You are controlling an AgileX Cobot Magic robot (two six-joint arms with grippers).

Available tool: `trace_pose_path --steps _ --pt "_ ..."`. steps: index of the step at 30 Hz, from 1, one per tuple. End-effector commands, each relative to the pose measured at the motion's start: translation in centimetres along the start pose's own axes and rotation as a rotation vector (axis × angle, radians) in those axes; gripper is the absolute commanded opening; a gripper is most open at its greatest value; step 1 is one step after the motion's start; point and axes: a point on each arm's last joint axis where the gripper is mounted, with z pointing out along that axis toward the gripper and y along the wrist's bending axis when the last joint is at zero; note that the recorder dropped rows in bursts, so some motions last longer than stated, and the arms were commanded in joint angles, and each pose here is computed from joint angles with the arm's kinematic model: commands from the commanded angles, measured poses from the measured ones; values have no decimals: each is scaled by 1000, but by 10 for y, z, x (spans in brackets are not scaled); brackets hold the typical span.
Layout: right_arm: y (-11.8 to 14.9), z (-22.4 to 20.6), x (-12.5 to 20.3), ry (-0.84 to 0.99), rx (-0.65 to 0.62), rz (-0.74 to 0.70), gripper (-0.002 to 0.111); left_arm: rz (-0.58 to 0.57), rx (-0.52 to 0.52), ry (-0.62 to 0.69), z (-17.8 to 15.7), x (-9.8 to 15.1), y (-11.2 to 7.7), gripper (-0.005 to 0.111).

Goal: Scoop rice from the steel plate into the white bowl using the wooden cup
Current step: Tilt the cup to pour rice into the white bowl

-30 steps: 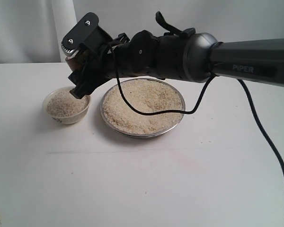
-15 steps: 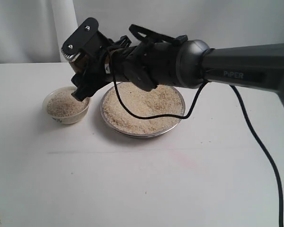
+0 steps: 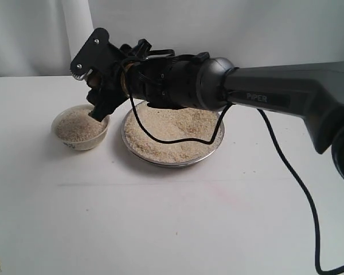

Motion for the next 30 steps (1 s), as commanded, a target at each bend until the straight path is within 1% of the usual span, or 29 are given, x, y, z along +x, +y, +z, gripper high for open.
trace_pose_path --steps 1,6,9,13,16,17,22,23,25,29,30 --pt "-9 -5 -6 17 54 -119 0 -4 8 -11 0 -1 -1 0" --pt "-14 -6 0 98 106 -190 0 -4 8 -11 0 -1 -1 0" --pt "-11 -6 0 127 103 -254 0 -4 8 -11 0 -1 -1 0" --pt "-7 -7 -1 146 102 -322 0 -4 8 -11 0 -1 -1 0" --pt "-9 -6 -5 184 135 -348 0 -4 8 -11 0 -1 -1 0" --pt "-8 -2 -8 219 152 -379 0 -4 8 -11 0 -1 -1 0" --pt "12 18 -26 283 113 -487 0 -4 8 -11 0 -1 -1 0" --pt "18 24 -26 323 118 -542 0 -4 8 -11 0 -1 -1 0" --pt "25 34 -24 368 124 -596 0 -4 8 -11 0 -1 -1 0" --pt "38 44 -29 375 124 -697 0 -4 8 -11 0 -1 -1 0" --pt "40 45 -29 384 117 -744 0 -4 8 -11 0 -1 -1 0"
